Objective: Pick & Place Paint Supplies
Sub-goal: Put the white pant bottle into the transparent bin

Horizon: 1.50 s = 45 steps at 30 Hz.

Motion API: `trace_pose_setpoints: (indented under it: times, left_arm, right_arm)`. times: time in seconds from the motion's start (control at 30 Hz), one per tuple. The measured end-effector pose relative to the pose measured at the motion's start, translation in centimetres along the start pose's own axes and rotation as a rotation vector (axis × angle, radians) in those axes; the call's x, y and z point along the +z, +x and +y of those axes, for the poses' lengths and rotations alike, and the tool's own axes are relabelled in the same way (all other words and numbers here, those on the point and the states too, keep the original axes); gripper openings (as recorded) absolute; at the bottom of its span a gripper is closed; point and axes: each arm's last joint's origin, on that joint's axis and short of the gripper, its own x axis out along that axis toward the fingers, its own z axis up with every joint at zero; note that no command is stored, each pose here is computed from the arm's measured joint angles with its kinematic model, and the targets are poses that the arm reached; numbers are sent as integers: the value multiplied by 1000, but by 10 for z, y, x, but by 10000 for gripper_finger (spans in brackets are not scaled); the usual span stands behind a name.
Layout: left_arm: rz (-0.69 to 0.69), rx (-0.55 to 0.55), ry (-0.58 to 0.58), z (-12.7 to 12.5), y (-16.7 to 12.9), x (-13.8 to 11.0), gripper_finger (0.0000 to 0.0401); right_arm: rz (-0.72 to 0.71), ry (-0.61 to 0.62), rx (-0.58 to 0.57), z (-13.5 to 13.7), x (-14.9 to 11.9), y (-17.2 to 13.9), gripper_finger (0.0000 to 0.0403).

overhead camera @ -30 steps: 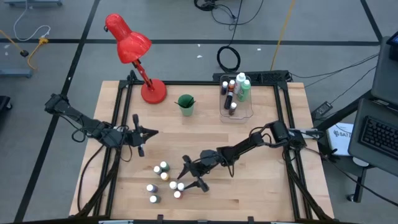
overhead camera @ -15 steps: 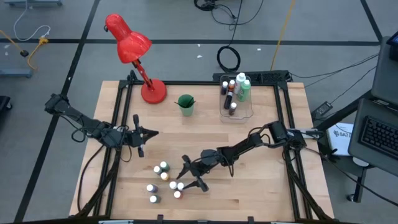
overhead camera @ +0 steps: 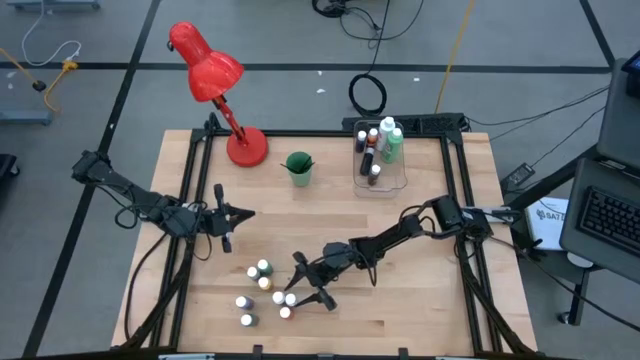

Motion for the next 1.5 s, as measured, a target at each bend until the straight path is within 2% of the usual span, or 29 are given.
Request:
trace_pose_setpoints:
  times: [0.2,0.5,1.0,1.23,1.33,1.5]
  left_arm:
    - [-10,-24,1,-1,0,0,19]
    - [-18,-42,9,-1,0,0,19]
    - [-18,-41,12,-1,0,0,19]
    - [-18,-41,7,-1,0,0,19]
    - [-18,-41,1,-1,0,0,19]
    - [-17,-42,-6,-1,0,0,19]
  right_arm:
    - [-10,-7,-52,1,1,1,235]
    - [-8,-36,-31,4,1,2,230]
    - [-11,-67,-15,5,1,2,113]
    - [-20,-80,-24,5,2,2,107]
    - [-27,-95,-48,6,15,-1,109]
    - [25,-144,-137,13,81,-27,103]
